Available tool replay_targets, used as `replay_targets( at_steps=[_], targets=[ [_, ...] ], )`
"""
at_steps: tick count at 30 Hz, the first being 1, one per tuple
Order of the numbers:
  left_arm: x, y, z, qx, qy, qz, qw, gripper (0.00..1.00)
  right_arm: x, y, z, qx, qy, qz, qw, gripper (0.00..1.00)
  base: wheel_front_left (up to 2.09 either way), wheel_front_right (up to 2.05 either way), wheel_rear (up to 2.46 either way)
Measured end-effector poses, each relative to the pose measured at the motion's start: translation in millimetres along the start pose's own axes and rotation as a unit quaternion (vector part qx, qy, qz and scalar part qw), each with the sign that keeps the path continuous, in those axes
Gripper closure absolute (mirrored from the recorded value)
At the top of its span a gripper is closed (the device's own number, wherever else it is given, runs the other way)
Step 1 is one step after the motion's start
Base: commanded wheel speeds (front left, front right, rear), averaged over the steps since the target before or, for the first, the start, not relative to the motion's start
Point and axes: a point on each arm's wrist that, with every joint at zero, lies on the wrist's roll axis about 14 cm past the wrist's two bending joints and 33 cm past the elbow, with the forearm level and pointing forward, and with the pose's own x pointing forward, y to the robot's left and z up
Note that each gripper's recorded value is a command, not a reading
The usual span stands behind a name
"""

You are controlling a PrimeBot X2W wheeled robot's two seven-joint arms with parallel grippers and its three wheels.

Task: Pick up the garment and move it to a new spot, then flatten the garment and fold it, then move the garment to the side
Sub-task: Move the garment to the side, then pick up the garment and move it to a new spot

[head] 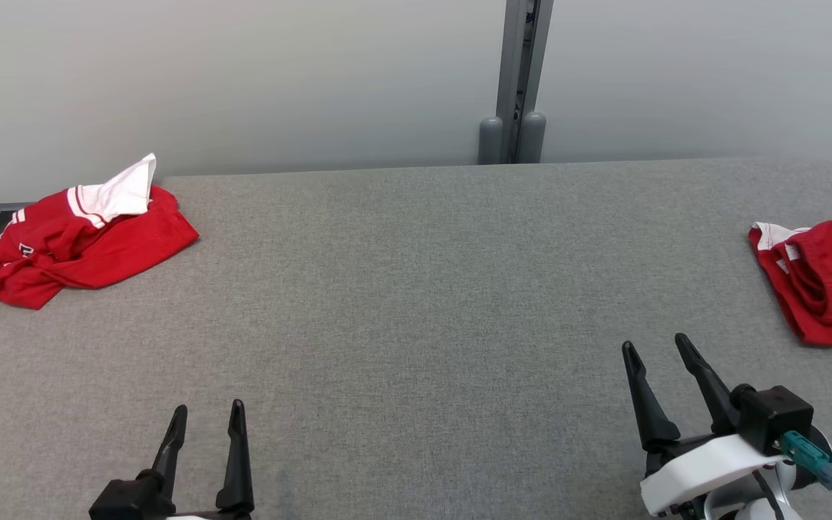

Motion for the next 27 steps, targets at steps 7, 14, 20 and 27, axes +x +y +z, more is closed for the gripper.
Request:
replay_targets(
  at_steps=[7, 14, 20, 27],
  targets=[
    [-0.5, -5.2, -4.2, 0.000, 0.006, -0.008, 1.000, 0.00, -9.5, 3.5, 3.0, 0.015, 0.000, 0.001, 1.000, 0.00, 0.00, 0.00, 0.00],
    [-0.8, -5.3, -4.9, 0.000, 0.007, -0.008, 1.000, 0.00, -11.4, 0.7, 5.4, 0.016, -0.001, -0.004, 1.000, 0.00, 0.00, 0.00, 0.00],
    [-0.7, -4.5, -3.6, 0.001, 0.005, -0.007, 1.000, 0.00, -10.8, 1.0, 6.9, 0.016, -0.003, -0.003, 1.000, 0.00, 0.00, 0.00, 0.00],
    [-0.7, -4.0, -2.9, 0.002, 0.004, -0.006, 1.000, 0.00, -10.4, 1.0, 7.4, 0.016, -0.004, -0.003, 1.000, 0.00, 0.00, 0.00, 0.00]
  ],
)
